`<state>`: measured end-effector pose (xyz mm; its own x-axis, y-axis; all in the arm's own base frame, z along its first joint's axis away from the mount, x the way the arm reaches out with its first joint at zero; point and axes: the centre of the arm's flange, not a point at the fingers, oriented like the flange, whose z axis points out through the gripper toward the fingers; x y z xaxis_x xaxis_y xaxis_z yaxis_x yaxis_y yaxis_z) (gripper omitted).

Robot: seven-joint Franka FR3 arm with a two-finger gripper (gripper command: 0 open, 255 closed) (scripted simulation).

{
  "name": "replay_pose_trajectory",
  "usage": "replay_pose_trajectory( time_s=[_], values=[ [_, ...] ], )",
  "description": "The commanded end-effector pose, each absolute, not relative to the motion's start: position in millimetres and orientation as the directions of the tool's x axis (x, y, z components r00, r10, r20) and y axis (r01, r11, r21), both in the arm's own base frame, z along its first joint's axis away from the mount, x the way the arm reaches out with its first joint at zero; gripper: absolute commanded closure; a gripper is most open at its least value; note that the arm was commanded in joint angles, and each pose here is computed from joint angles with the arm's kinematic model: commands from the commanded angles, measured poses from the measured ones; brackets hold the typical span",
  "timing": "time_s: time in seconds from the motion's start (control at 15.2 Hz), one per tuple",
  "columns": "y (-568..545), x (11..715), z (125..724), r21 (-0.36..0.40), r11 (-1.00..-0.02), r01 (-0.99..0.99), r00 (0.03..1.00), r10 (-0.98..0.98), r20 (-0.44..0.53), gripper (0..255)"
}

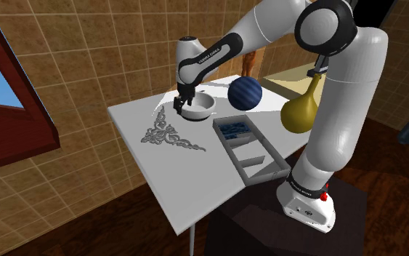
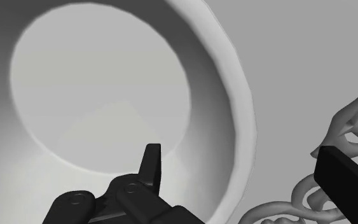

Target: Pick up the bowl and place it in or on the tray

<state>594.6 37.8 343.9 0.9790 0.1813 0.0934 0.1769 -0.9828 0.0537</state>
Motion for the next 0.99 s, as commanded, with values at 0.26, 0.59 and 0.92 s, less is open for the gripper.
replay_pose_trajectory(
  time_s=[0.26,0.59,0.92],
  values=[
    [37.8,594.6,343.8,0.054,-0.983,0.177,0.979,0.181,0.093,255],
    [37.7,594.4,343.8,0.054,-0.983,0.177,0.979,0.181,0.093,255],
    [37.8,594.6,364.9,0.054,-0.983,0.177,0.979,0.181,0.093,255]
  ],
)
